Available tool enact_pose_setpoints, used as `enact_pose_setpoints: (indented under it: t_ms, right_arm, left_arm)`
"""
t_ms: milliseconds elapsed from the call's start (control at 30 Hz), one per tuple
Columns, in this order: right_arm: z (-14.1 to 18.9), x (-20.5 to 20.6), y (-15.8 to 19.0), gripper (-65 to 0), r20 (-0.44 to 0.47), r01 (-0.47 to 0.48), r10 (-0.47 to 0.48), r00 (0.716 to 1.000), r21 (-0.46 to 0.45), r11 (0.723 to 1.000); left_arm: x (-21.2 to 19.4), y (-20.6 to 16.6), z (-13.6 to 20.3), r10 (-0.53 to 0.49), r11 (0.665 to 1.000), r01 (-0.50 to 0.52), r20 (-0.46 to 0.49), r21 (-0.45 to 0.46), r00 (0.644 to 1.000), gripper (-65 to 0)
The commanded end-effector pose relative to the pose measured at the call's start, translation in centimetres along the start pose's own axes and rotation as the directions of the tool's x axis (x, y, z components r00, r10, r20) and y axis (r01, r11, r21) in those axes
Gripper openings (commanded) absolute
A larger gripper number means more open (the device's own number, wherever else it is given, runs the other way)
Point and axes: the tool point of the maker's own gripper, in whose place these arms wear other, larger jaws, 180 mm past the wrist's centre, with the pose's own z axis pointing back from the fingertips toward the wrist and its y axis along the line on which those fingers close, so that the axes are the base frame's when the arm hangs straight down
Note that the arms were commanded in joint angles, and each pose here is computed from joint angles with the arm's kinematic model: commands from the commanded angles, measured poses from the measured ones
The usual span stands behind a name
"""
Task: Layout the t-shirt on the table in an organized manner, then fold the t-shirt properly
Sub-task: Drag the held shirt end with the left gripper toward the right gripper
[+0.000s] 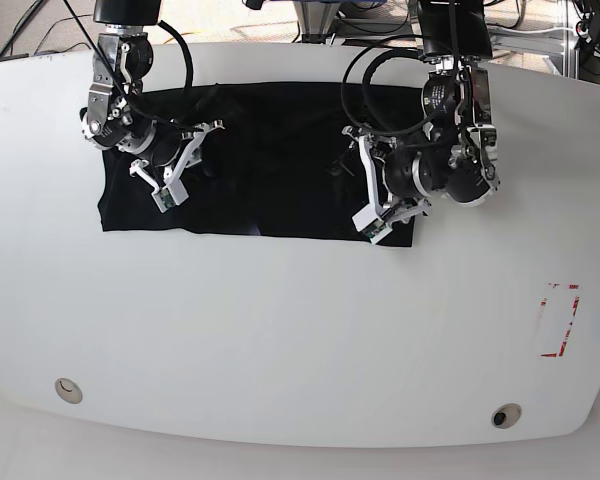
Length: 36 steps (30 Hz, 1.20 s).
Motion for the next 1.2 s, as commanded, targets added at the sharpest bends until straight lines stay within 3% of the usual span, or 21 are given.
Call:
enact_pose_setpoints:
  t_ms: [0, 133, 333, 467, 567, 867, 933, 1167]
  right_arm:
    - [0.2, 0.2, -0.2, -54.9, -0.008, -0.017, 0.017, 1.0, -0.01, 1.0]
    - [0.2, 0.2, -0.2, -54.9, -0.008, -0.017, 0.016, 1.0, -0.01, 1.0]
    - [0.1, 0.2, -0.1, -54.9, -0.009, -0.02, 0.02, 1.0, -0.007, 1.0]
    - [0.1, 0.2, -0.1, -54.9, -0.009, -0.019, 0.019, 1.0, -0.008, 1.0]
    - [0.1, 0.2, -0.1, -54.9, -0.009, -0.019, 0.019, 1.0, -0.008, 1.0]
    - [0.1, 0.2, -0.1, -54.9, -0.009, -0.019, 0.019, 1.0, -0.008, 1.0]
    - [0.1, 0.2, -0.1, -54.9, -0.008, -0.018, 0.018, 1.0, -0.007, 1.0]
    - [0.1, 0.3, 0.0, -54.9, -0.007, -0.017, 0.017, 1.0, -0.005, 1.0]
  left_arm:
    - [2.2, -0.6, 0.1, -0.029, 0.999, 0.029, 0.06, -0.014, 0.998, -13.6]
    - [4.6, -2.6, -0.5, -0.101, 0.993, 0.106, 0.083, -0.053, 0.991, -11.7]
    - [8.1, -7.8, -1.4, -0.241, 0.949, 0.265, 0.146, -0.172, 0.959, -11.8]
    - [9.5, -8.8, -0.9, -0.283, 0.934, 0.313, 0.18, -0.174, 0.942, -11.8]
    - [9.8, -7.8, 0.0, -0.307, 0.936, 0.331, 0.184, -0.12, 0.934, -11.8]
    - [5.4, 1.9, 4.1, -0.257, 0.963, 0.251, 0.055, 0.103, 0.965, -12.4]
    - [4.2, 3.5, 4.9, -0.231, 0.965, 0.225, 0.032, 0.136, 0.972, -15.1]
    - [1.0, 7.7, 7.9, -0.16, 0.958, 0.155, 0.003, 0.239, 0.987, -49.2]
